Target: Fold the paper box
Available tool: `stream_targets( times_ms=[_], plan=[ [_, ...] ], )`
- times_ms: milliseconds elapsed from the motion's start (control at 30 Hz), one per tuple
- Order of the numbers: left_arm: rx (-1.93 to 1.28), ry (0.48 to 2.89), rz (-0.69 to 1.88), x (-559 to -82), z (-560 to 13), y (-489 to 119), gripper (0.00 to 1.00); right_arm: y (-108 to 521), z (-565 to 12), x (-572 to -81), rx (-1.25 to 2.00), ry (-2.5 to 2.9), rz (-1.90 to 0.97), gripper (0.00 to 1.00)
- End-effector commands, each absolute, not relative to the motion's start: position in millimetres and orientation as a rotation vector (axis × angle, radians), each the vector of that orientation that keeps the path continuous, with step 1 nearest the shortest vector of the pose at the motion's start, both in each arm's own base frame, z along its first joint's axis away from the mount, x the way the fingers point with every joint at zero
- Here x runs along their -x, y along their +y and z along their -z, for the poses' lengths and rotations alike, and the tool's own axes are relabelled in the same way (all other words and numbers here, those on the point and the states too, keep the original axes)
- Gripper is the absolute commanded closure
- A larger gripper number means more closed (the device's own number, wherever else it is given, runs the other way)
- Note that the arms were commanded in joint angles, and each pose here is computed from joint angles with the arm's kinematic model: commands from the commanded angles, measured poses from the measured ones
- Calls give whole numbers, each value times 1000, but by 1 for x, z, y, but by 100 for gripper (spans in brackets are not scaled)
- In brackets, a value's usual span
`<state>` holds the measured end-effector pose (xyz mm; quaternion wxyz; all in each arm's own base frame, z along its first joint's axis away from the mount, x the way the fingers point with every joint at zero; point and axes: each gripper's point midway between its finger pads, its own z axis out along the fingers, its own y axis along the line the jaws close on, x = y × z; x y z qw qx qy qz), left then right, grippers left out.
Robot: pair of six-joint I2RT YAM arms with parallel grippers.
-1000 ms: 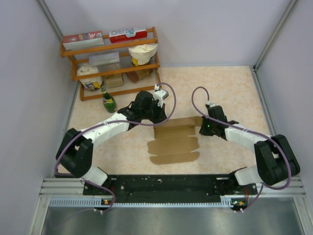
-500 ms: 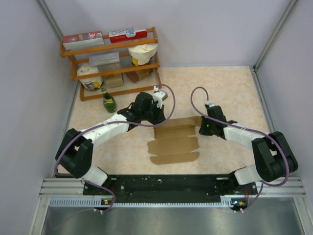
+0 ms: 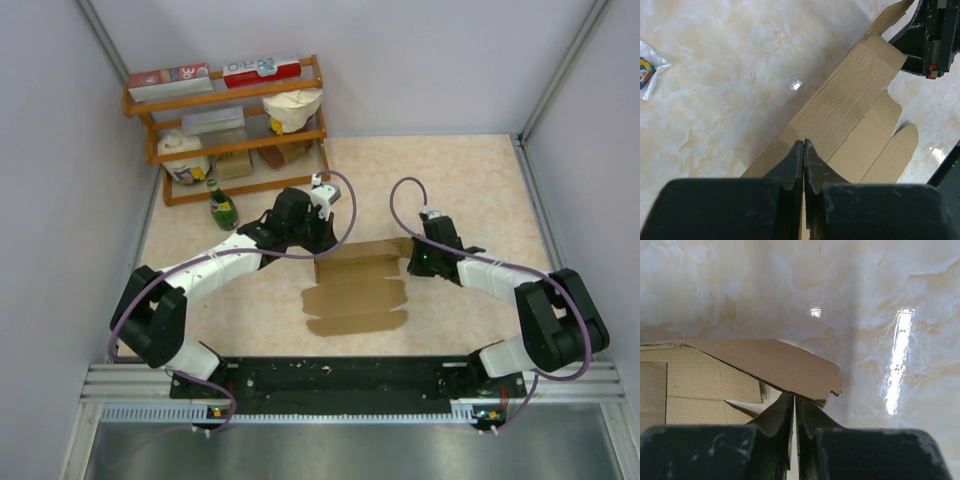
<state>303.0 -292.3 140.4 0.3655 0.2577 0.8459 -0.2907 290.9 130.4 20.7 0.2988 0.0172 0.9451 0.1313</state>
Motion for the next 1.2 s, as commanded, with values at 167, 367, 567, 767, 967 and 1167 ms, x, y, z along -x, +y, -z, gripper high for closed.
stream_targets(
  times_ms=[167, 367, 567, 767, 967, 1167],
  plan=[
    [-631, 2117, 742, -304, -159, -289, 100, 122, -22, -292, -62, 2469, -307, 100],
    [-614, 2095, 723, -305, -162, -285, 100, 122, -27, -290, -59, 2425, -332, 100],
    [-625, 2113, 723, -305, -156, -285, 100, 124, -24, -291, -51, 2448, -334, 100],
    [-631, 2119, 734, -305, -153, -287, 100, 125, -17, -293, -60, 2496, -314, 100],
    [-619, 2152, 804, -297, -144, -295, 100, 127, -12, -298, -73, 2518, -312, 100],
    [-596, 2173, 829, -293, -140, -296, 100, 135, -7, -300, -74, 2562, -339, 100]
  ],
)
